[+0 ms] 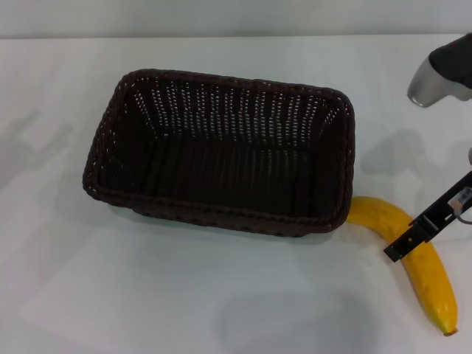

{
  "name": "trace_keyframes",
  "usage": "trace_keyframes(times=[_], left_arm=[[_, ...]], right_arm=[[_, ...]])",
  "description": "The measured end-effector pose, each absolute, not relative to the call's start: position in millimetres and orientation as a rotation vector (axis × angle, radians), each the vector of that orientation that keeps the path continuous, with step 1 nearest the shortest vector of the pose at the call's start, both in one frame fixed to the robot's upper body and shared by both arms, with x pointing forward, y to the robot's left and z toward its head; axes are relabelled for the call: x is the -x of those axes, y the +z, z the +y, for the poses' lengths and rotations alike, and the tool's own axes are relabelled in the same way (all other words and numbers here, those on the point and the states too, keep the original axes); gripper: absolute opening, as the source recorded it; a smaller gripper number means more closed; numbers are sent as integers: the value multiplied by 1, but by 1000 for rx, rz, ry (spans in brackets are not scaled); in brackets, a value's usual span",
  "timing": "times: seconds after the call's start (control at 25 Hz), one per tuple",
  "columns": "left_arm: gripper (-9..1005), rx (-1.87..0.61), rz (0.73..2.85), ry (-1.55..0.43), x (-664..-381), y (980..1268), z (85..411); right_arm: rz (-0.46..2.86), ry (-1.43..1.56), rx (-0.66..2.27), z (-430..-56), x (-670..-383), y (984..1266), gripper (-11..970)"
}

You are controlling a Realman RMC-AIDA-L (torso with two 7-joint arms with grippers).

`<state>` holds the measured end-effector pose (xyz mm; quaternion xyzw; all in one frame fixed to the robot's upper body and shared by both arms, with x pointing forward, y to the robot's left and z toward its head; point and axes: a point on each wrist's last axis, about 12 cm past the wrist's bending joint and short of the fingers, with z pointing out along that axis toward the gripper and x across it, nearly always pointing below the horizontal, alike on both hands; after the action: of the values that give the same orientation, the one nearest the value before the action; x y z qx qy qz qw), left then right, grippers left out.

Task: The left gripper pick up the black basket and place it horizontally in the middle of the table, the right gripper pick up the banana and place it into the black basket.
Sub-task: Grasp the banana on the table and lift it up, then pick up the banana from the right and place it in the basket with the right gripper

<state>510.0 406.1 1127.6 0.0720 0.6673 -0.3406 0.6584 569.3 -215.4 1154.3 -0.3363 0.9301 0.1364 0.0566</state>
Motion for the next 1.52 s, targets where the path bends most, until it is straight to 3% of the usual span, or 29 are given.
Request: trace_keyframes(times=[0.24, 0.68, 1.0, 1.28, 1.52], left_arm=[[835, -143, 1495, -768, -507, 1129, 410], [835, -132, 1468, -753, -505, 1132, 415], [834, -126, 1451, -734, -502, 1135, 419], [833, -127, 1449, -734, -503, 1136, 420], [832, -127, 1449, -738, -505, 1136, 419]], right_arm=[[2839, 286, 1029, -215, -570, 1152, 755], [2809, 162, 1052, -214, -573, 1157, 507], [2743, 72, 900, -249, -587, 1180, 499], [2584, -22, 729, -293, -598, 1219, 521], [2381, 32, 772, -282, -603, 1249, 539]])
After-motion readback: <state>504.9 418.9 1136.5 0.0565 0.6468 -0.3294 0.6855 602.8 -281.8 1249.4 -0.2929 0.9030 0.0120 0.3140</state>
